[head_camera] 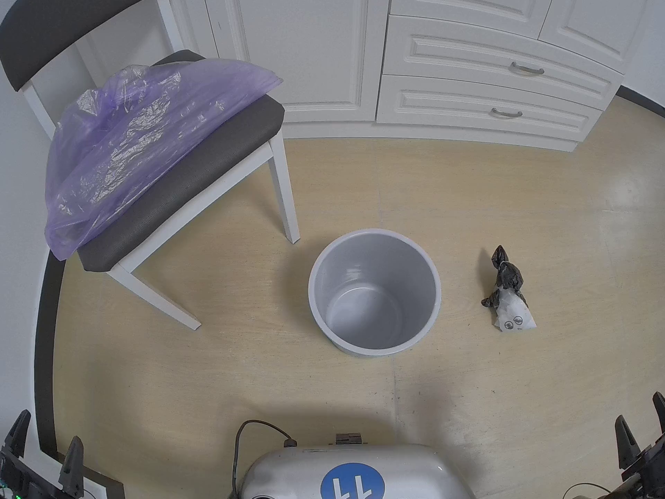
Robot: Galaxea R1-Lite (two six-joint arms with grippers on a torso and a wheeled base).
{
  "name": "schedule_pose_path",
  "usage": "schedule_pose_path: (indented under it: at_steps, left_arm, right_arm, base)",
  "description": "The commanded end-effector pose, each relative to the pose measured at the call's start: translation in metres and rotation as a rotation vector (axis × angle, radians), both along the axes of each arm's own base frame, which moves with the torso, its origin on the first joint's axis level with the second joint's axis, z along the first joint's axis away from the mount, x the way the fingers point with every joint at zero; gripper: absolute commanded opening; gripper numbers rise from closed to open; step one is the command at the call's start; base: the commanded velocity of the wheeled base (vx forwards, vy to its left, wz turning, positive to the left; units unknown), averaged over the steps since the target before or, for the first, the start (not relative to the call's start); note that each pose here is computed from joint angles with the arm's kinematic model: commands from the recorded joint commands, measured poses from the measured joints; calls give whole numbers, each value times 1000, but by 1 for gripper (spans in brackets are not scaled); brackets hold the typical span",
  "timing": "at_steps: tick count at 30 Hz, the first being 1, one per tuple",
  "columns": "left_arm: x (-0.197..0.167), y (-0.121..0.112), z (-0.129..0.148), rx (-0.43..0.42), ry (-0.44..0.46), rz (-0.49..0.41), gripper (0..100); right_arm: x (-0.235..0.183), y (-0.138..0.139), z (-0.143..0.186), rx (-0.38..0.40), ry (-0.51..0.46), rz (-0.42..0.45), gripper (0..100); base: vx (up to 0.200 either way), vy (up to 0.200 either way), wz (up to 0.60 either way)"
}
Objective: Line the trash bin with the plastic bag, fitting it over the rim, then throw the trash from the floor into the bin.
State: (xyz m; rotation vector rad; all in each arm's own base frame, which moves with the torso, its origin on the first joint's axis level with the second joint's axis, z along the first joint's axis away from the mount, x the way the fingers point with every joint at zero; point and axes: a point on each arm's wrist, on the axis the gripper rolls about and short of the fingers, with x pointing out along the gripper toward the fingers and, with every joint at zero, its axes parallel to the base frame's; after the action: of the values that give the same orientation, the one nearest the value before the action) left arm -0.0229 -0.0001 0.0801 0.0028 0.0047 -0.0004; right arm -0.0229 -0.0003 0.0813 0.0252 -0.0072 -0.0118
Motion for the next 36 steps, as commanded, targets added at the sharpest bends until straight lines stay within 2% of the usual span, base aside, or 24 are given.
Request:
schedule_pose_path:
  at_steps: [1, 36]
  left_arm:
    - [0, 0, -4, -1, -2, -1, 100]
    - [0, 0, -4, 2, -2, 0, 100]
  right_arm:
    - [0, 0, -5, 1, 1, 0, 100]
    - [0, 0, -5, -19, 3, 1, 100]
  base:
    - [0, 0, 0]
    - [0, 0, 0]
